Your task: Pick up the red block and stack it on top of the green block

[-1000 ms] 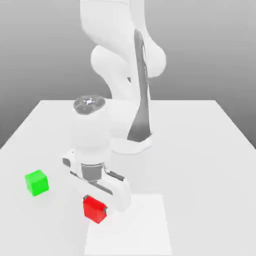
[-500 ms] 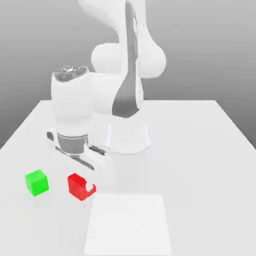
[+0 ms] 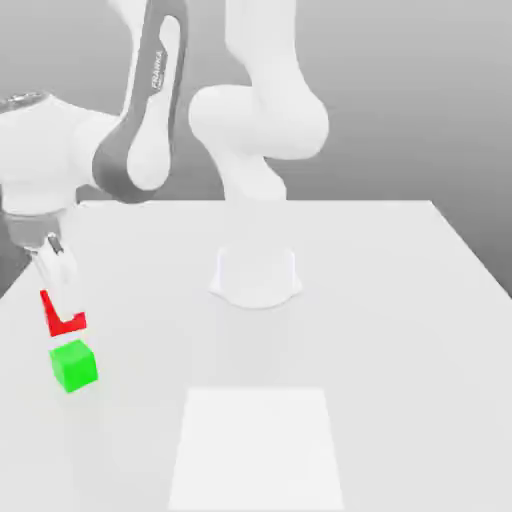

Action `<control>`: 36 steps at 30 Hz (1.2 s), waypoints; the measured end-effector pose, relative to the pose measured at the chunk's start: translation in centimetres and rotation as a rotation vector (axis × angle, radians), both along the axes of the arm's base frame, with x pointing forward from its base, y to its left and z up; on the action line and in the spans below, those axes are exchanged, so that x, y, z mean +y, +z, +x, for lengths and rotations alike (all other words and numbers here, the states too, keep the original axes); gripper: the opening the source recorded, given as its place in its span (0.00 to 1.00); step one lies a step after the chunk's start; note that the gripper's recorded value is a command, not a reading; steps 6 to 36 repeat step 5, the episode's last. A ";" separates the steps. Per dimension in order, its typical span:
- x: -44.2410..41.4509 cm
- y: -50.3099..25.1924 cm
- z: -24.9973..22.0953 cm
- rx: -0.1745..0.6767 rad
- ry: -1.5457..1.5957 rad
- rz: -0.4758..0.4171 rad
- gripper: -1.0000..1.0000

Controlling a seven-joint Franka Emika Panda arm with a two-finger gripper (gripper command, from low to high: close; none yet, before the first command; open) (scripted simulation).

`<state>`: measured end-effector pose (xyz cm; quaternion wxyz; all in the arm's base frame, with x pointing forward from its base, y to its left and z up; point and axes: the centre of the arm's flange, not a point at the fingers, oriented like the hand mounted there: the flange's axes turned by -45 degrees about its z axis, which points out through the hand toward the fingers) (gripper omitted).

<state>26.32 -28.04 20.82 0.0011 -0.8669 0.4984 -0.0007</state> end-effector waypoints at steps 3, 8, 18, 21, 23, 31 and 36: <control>0.1 -2.6 -0.2 0.001 -0.001 -0.001 1.00; 0.1 -2.6 -0.2 0.001 -0.001 -0.001 1.00; 0.1 -2.6 -0.2 0.001 -0.001 -0.001 1.00; 0.1 -2.6 -0.2 0.001 -0.001 -0.001 1.00; 0.1 -2.6 -0.2 0.001 -0.001 -0.001 1.00; 0.1 -2.6 -0.2 0.001 -0.001 -0.001 1.00; 0.1 -2.6 -0.2 0.001 -0.001 -0.001 1.00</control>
